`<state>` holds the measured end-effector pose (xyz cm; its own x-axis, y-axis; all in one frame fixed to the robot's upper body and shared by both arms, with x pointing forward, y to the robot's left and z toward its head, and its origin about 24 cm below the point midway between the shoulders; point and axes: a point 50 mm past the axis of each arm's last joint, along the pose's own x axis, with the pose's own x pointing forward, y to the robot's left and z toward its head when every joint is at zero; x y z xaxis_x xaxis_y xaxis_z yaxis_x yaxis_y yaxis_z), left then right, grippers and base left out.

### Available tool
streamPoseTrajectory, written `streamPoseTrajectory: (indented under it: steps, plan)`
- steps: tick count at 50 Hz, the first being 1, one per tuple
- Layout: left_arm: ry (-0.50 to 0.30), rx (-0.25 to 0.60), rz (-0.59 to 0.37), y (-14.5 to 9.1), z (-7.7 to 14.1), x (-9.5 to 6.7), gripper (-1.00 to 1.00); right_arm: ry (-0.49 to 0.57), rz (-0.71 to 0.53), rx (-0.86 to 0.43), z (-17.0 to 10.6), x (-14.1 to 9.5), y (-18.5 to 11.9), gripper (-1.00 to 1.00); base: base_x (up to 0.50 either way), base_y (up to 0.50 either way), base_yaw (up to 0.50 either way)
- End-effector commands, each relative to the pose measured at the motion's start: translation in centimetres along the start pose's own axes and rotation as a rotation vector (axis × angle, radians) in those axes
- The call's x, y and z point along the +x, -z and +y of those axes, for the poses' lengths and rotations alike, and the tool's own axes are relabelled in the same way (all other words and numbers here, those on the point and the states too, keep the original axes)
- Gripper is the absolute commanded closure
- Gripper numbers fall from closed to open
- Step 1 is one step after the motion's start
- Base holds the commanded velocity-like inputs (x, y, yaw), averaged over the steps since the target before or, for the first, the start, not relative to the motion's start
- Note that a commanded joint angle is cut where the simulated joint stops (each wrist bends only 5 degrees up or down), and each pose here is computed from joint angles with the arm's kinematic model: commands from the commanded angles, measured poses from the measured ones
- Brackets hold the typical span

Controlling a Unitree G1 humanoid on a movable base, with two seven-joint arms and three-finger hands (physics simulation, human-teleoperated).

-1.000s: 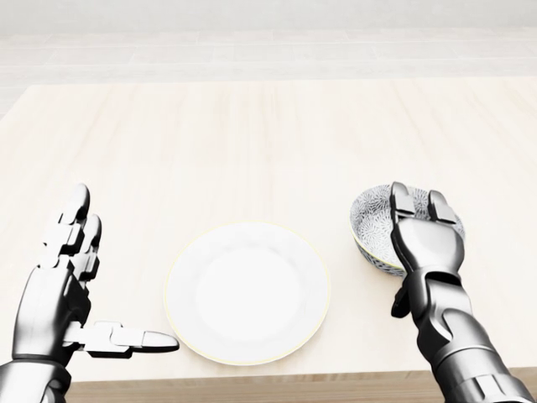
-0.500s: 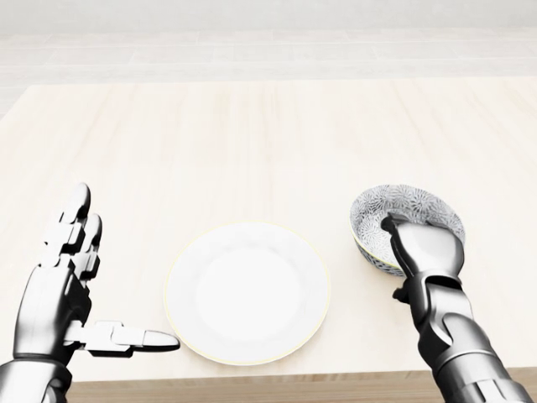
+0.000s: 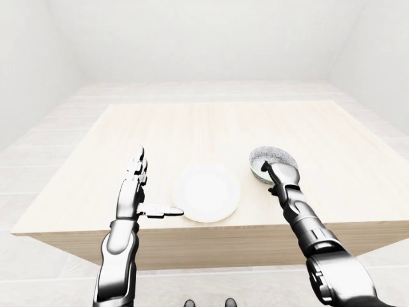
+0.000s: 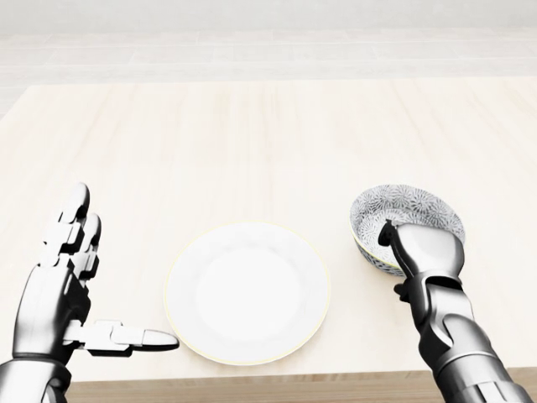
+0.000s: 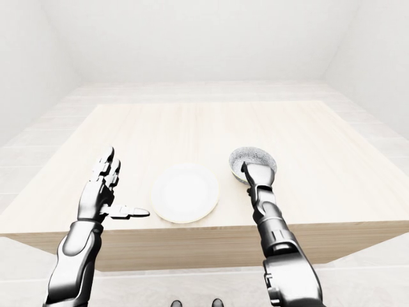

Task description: Put the bowl on the plate.

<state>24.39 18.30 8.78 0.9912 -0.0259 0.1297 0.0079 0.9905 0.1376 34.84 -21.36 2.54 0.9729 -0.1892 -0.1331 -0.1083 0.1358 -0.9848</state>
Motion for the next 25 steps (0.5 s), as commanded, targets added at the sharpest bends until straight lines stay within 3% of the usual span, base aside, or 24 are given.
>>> streamPoseTrajectory:
  steps: [1,16,25]
  plan:
    - [-0.001,-0.001,0.002,0.06,0.03,0.00,-1.00,0.002,-0.006,-0.002,-0.18,-0.03,-0.06,-0.03,0.00,0.00,0.00]
    - [-0.003,-0.003,0.010,0.27,0.08,-0.03,-1.00,0.007,-0.008,0.000,-0.35,-0.11,0.01,0.60,0.00,0.00,0.00]
    - [-0.004,-0.001,0.010,0.33,0.06,-0.06,-1.00,0.010,-0.010,0.001,-0.51,-0.09,0.00,0.55,0.00,0.00,0.00]
